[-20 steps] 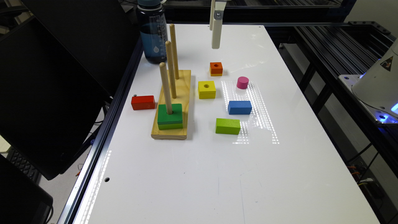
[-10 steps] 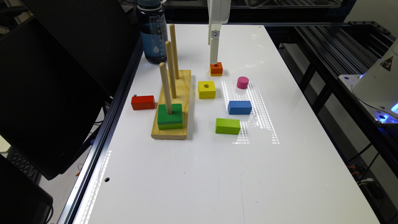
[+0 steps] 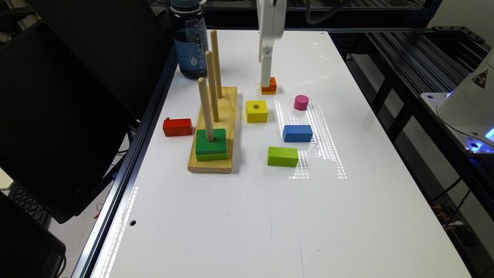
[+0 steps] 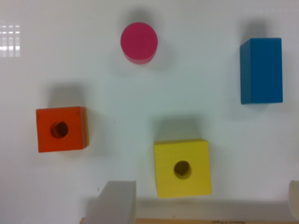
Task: Pick up yellow block.
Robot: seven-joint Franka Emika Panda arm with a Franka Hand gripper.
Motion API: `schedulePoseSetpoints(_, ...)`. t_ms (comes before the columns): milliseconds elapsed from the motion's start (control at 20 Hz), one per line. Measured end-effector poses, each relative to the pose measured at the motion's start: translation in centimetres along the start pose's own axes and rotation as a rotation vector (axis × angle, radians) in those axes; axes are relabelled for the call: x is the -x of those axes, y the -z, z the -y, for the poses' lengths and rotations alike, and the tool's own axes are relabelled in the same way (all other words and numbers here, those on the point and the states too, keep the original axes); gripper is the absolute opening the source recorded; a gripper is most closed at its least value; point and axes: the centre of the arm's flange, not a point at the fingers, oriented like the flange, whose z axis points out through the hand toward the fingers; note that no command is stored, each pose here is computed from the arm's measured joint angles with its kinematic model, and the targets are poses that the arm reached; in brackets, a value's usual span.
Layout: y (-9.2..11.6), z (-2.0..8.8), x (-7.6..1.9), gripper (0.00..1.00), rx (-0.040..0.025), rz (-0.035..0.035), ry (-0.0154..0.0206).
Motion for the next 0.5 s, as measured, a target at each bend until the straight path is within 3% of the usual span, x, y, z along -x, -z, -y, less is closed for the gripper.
schedulePoseSetpoints(300,-0.11,0.07,-0.14,1.0,-0.0024,-0.0025,-0.0002)
schedulePoseSetpoints(500,-0.95,0.01,-0.09,1.0,0.0017,0.0047,-0.0001)
